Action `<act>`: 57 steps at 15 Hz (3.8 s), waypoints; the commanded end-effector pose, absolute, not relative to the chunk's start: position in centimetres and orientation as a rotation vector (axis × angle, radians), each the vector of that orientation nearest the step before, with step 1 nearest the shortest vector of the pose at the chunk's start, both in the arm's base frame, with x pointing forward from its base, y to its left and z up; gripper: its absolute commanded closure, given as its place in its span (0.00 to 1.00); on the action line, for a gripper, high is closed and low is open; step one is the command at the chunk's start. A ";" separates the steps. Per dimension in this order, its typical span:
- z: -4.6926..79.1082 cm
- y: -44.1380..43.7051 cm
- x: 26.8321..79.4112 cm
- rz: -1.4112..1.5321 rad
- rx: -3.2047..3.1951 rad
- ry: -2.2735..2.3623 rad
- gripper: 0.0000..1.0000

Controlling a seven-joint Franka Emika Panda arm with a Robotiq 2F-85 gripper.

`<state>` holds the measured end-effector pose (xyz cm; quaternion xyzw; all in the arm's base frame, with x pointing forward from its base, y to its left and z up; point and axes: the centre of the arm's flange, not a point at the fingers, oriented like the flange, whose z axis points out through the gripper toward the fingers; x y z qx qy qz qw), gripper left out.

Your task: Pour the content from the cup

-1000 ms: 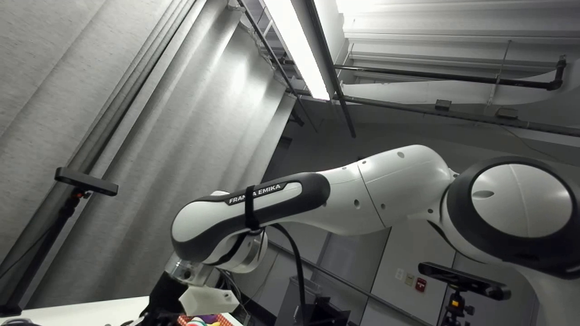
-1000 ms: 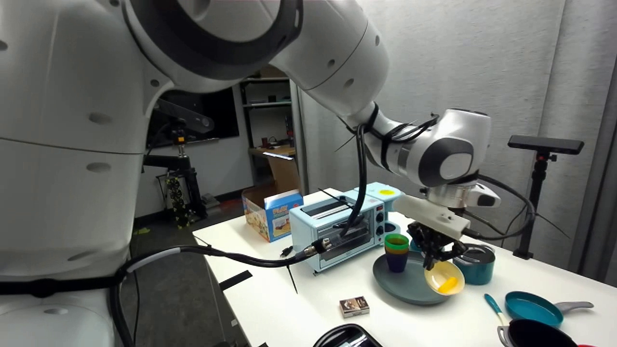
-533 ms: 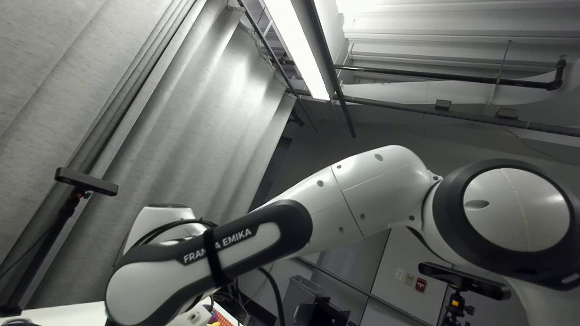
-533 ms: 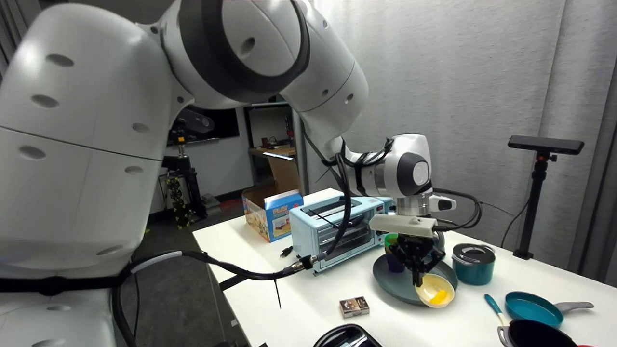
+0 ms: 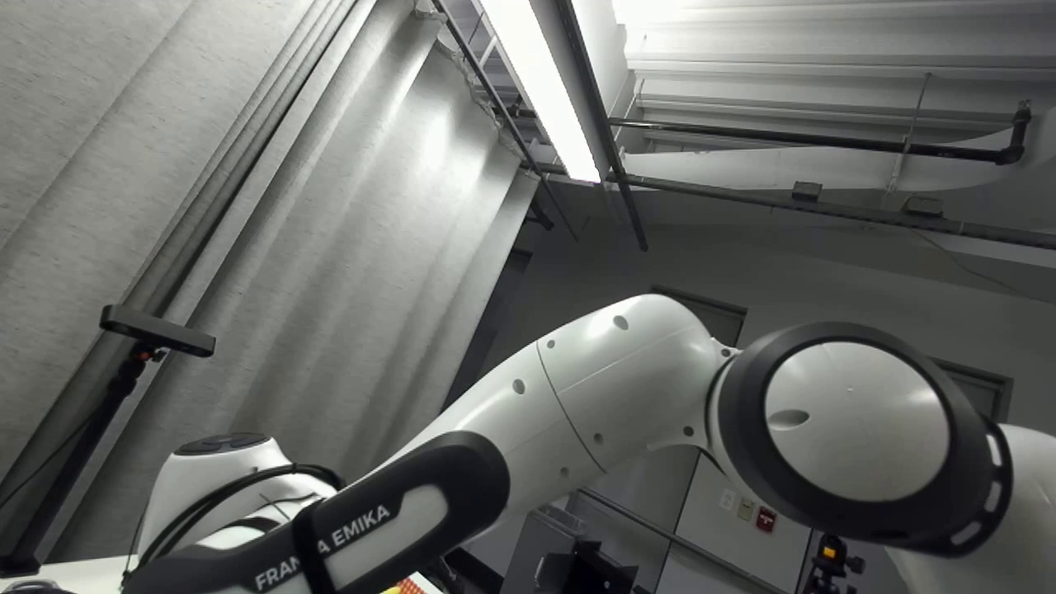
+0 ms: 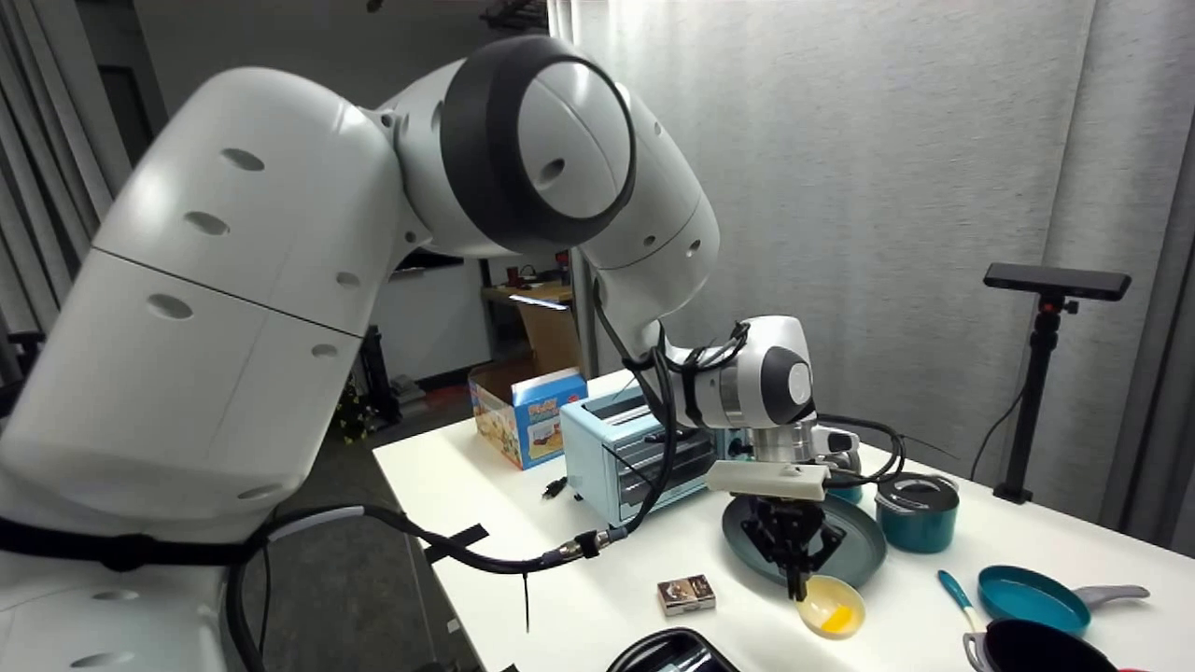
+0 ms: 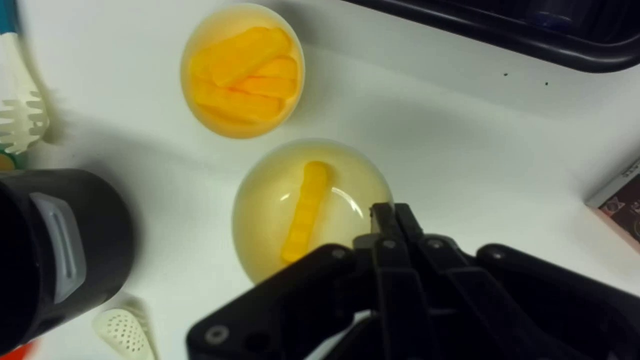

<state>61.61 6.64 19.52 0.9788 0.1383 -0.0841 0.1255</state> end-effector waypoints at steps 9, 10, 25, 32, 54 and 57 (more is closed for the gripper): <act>17.7 8.2 61.4 -0.295 2.829 0.442 0.99; 17.6 8.3 61.3 -0.295 2.828 0.443 0.99; 15.0 11.4 56.9 -0.368 2.801 0.512 0.33; 18.8 9.9 54.3 -0.240 2.855 0.442 0.00; 26.0 0.9 47.6 0.255 3.060 -0.044 0.00; 25.8 1.1 47.7 0.250 3.061 -0.039 0.00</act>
